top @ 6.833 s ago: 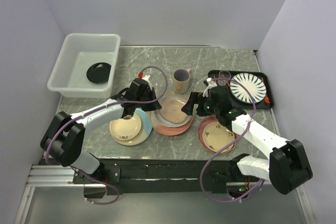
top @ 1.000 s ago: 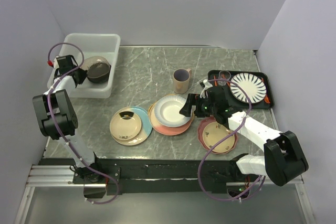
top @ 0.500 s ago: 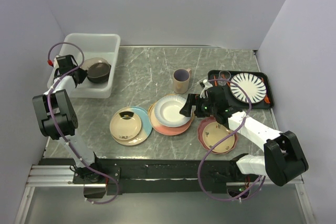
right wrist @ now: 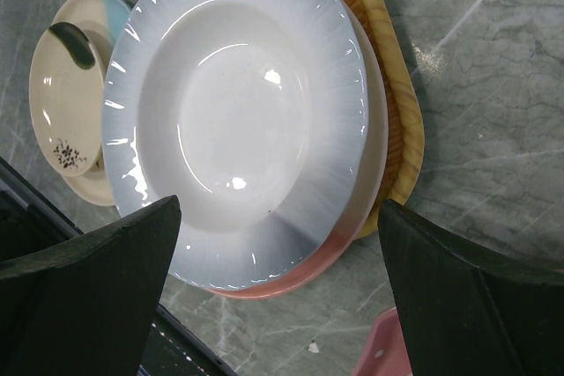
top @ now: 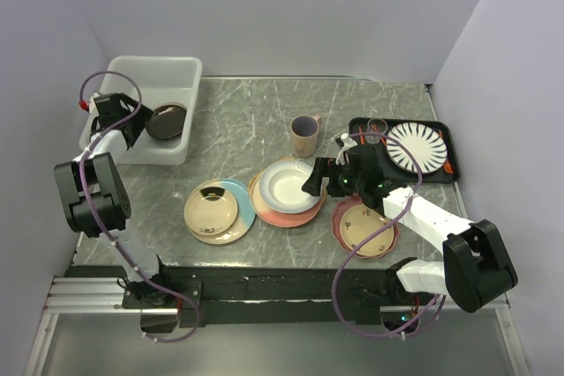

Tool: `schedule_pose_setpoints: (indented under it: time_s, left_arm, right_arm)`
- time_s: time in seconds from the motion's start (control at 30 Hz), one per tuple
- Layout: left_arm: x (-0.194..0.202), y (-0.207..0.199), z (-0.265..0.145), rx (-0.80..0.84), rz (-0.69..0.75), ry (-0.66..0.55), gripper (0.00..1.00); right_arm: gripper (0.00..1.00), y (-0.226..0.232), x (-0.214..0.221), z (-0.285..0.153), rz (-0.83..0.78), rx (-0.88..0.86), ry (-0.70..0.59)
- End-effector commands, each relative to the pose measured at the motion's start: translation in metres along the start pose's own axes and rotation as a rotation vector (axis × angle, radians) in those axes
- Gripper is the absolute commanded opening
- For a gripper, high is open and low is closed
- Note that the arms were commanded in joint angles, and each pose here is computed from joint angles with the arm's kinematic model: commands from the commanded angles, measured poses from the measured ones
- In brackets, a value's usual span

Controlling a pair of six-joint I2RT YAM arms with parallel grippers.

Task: Place the plates into the plastic bin on the countertop
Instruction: Place the plate in the plastic bin.

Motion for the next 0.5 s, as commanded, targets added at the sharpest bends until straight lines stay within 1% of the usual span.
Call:
schedule_pose_setpoints:
  time_s: [0.0,0.23,0.37,0.47]
  left_arm:
    - [-0.023,-0.016,-0.026,0.108,0.014,-0.132,0.96]
    - [-0.026,-0.025,-0.039,0.192,0.027,-0.160,0.99]
    - [-0.022,-0.040,-0.047,0.297,0.056,-0.153,0.99]
    - [-0.017,-0.056,-0.052,0.322,0.093,-0.145,0.99]
  right_arm:
    - [1.00,0.013,-0.014,-0.005,-0.038,-0.033,-0.061]
    - [1.00,0.012,-0.014,-0.004,-0.031,-0.023,-0.061]
    - [1.00,0.010,-0.014,-0.002,-0.019,-0.009,-0.050]
    - [1.00,0.009,-0.013,0.000,-0.014,-0.002,-0.040]
Point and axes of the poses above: each gripper's point midway between its finger pads, its own z axis out along the fingers, its own y axis along the line the jaws close on, x = y × z, the point moved 10 cm from there along -z, back along the fingers, and after that the axes turned 10 degrees about z, right-handed, at the moved point
